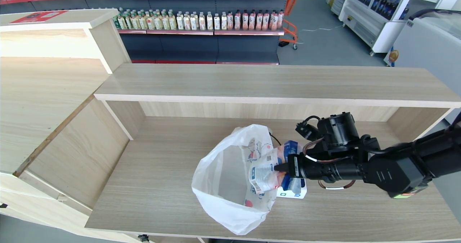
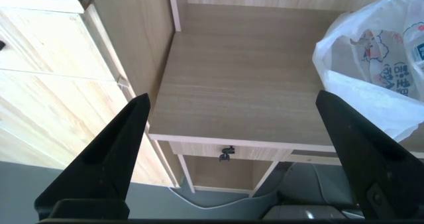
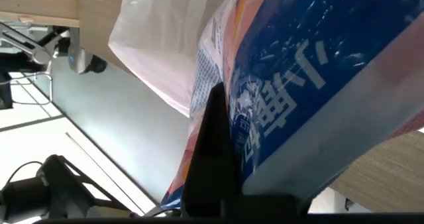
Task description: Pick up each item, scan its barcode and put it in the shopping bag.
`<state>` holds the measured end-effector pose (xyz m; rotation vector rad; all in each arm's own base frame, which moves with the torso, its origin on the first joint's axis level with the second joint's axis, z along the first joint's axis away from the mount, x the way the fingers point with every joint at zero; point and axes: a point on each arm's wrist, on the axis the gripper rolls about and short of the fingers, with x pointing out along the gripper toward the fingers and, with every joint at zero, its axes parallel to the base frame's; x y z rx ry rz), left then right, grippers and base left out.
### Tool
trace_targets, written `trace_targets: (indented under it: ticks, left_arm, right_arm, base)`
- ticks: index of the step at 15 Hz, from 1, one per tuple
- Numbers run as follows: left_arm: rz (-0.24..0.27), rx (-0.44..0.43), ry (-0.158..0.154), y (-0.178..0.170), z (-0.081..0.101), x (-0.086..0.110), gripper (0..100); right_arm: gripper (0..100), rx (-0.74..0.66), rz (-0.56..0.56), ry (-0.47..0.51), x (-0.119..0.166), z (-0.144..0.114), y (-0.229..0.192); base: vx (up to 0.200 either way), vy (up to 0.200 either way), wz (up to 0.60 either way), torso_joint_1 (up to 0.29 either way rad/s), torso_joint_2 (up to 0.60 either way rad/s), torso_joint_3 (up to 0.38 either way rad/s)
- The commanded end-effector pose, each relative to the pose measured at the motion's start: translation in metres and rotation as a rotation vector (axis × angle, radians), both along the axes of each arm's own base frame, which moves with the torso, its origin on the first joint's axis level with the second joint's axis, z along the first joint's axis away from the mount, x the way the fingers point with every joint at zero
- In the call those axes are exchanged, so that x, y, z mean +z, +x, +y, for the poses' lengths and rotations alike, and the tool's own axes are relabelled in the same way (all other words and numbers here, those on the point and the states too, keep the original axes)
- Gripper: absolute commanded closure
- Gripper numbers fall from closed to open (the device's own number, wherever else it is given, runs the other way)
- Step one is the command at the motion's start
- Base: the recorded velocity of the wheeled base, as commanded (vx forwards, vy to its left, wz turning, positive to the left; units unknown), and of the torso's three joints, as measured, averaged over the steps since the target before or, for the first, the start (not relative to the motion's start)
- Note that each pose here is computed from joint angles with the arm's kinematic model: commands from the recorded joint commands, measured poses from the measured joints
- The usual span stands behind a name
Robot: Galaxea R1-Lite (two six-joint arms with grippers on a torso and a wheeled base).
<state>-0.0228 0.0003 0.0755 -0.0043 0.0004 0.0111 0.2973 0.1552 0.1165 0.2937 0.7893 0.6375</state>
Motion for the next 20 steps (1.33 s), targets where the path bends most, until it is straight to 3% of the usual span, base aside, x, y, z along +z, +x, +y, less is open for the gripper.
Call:
trace_targets:
  ticks: [1, 3, 4, 7, 10, 13, 17, 18, 19, 20]
  left_arm:
    - [0.000, 0.001, 0.000, 0.000, 0.000, 0.000, 0]
    - [0.000, 0.001, 0.000, 0.000, 0.000, 0.000, 0]
    - [0.000, 0.001, 0.000, 0.000, 0.000, 0.000, 0]
    - [0.000, 0.001, 0.000, 0.000, 0.000, 0.000, 0]
    - [0.000, 0.001, 0.000, 0.000, 0.000, 0.000, 0]
    - [0.000, 0.001, 0.000, 0.000, 0.000, 0.000, 0]
    - [0.000, 0.001, 0.000, 0.000, 0.000, 0.000, 0]
    - [0.000, 0.001, 0.000, 0.000, 0.000, 0.000, 0]
    - [0.000, 0.001, 0.000, 0.000, 0.000, 0.000, 0]
    - [0.000, 0.001, 0.000, 0.000, 0.000, 0.000, 0]
  right_arm:
    - [100, 0.047, 0.011, -0.019, -0.017, 0.023, 0.016]
    - [100, 0.087, -0.002, -0.026, -0.020, 0.038, 0.017]
    - [0, 0.102, -0.003, -0.025, -0.021, 0.044, 0.016]
    - [0, 0.118, -0.033, -0.005, -0.015, 0.056, 0.022]
    - [0, 0.082, -0.073, 0.035, 0.005, 0.047, 0.027]
    - [0, -0.018, -0.101, 0.081, 0.031, 0.014, 0.030]
    - [0, -0.187, -0.236, 0.075, 0.076, -0.060, 0.012]
    - [0, -0.219, -0.281, 0.041, 0.085, -0.072, 0.004]
    - [0, -0.294, -0.455, -0.166, 0.103, -0.109, -0.022]
    - [0, -0.359, -0.521, -0.262, 0.112, -0.130, -0.043]
  base:
    - [0.000, 0.000, 0.00, 0.000, 0.00, 0.000]
    - [0.000, 0.000, 0.00, 0.000, 0.00, 0.000]
    - [0.000, 0.000, 0.00, 0.000, 0.00, 0.000]
    - [0.000, 0.000, 0.00, 0.000, 0.00, 0.000]
    - [0.000, 0.000, 0.00, 0.000, 0.00, 0.000]
    - [0.000, 0.000, 0.00, 0.000, 0.00, 0.000]
    - [0.000, 0.000, 0.00, 0.000, 0.00, 0.000]
    - [0.000, 0.000, 0.00, 0.000, 0.00, 0.000]
    - [0.000, 0.000, 0.00, 0.000, 0.00, 0.000]
    - [0.000, 0.000, 0.00, 0.000, 0.00, 0.000]
